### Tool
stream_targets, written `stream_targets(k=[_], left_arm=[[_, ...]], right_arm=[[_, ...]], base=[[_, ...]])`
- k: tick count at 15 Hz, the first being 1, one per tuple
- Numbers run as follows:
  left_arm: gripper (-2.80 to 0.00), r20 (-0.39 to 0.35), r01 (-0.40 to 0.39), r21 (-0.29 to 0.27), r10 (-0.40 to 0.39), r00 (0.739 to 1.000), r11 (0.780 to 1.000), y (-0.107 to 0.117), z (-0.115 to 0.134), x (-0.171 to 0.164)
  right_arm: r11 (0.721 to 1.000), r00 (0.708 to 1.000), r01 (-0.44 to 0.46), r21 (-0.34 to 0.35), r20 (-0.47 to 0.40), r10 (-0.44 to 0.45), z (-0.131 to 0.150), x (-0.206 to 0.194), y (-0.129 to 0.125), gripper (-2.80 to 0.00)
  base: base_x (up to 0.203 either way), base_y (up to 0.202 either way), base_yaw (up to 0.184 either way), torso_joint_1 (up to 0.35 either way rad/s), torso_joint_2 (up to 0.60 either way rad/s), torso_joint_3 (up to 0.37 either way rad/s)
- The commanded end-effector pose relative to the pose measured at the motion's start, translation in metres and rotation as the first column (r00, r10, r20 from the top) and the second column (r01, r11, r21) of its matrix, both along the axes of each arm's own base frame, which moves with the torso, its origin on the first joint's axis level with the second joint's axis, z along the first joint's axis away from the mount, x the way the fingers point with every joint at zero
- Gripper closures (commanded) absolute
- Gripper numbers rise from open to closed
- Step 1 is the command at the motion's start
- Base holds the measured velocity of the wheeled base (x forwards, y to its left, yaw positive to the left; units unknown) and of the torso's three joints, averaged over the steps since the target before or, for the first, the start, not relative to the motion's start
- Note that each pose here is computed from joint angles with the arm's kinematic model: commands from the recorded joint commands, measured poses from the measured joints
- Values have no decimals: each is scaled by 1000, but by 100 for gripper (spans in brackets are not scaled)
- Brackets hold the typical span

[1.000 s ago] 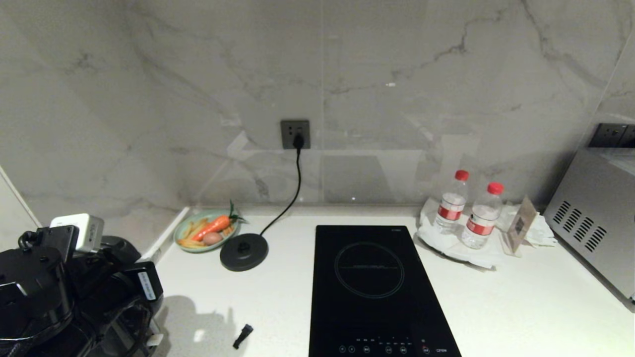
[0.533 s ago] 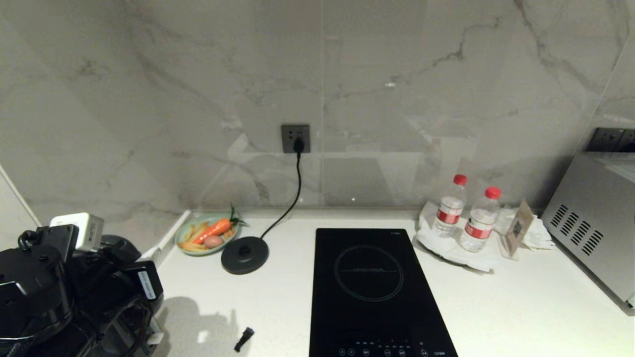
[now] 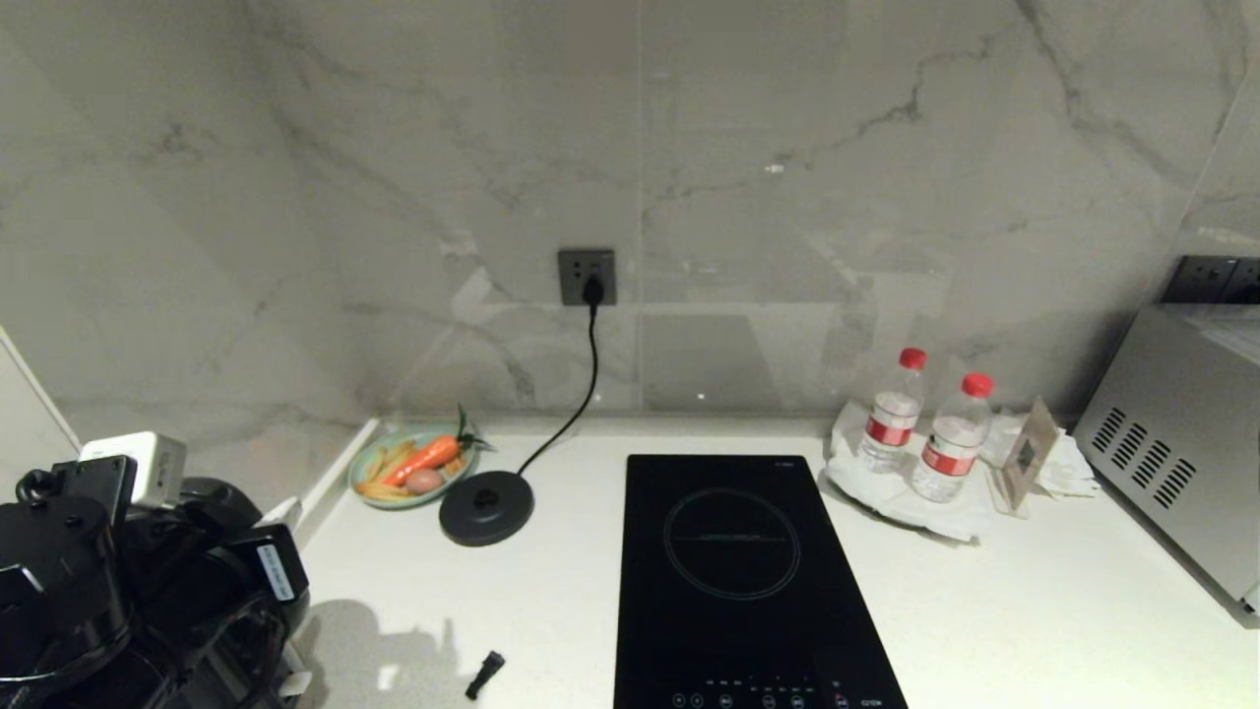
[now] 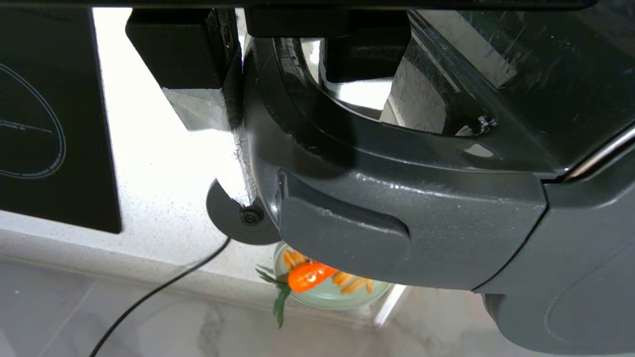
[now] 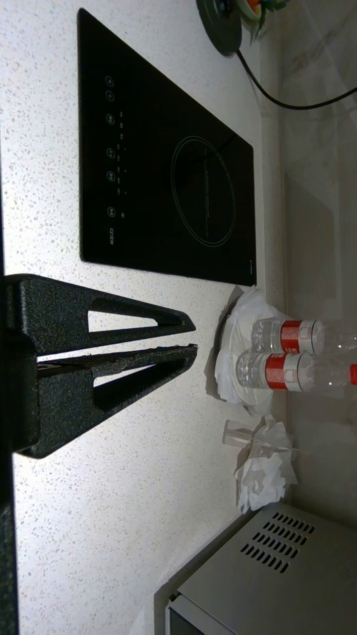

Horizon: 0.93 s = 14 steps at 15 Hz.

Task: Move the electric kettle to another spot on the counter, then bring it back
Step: Place it by the sink

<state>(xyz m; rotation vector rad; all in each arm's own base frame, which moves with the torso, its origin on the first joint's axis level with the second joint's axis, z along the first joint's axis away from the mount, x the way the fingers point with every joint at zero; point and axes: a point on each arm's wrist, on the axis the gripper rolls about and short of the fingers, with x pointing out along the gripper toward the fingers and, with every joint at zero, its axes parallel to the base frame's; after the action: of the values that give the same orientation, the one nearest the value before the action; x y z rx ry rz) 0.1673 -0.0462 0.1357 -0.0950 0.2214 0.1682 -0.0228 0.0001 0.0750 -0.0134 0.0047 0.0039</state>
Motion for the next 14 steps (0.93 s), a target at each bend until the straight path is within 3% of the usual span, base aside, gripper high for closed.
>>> stream_targets(k=[1, 8, 14], left_arm=[[0, 6, -6, -3, 6, 1000, 1000, 1, 0, 0], [0, 7, -6, -2, 6, 1000, 1000, 0, 1, 0], [0, 9, -6, -3, 6, 1000, 1000, 0, 1, 0]], right_arm=[[1000, 1000, -1, 0, 0, 1, 0, 0, 0, 0], [1000, 1000, -1, 0, 0, 1, 0, 0, 0, 0], [1000, 1000, -1, 0, 0, 1, 0, 0, 0, 0]], base=[[0, 0, 0, 0, 0, 0], [0, 0, 0, 0, 0, 0], [2, -8, 149, 0, 4, 4]])
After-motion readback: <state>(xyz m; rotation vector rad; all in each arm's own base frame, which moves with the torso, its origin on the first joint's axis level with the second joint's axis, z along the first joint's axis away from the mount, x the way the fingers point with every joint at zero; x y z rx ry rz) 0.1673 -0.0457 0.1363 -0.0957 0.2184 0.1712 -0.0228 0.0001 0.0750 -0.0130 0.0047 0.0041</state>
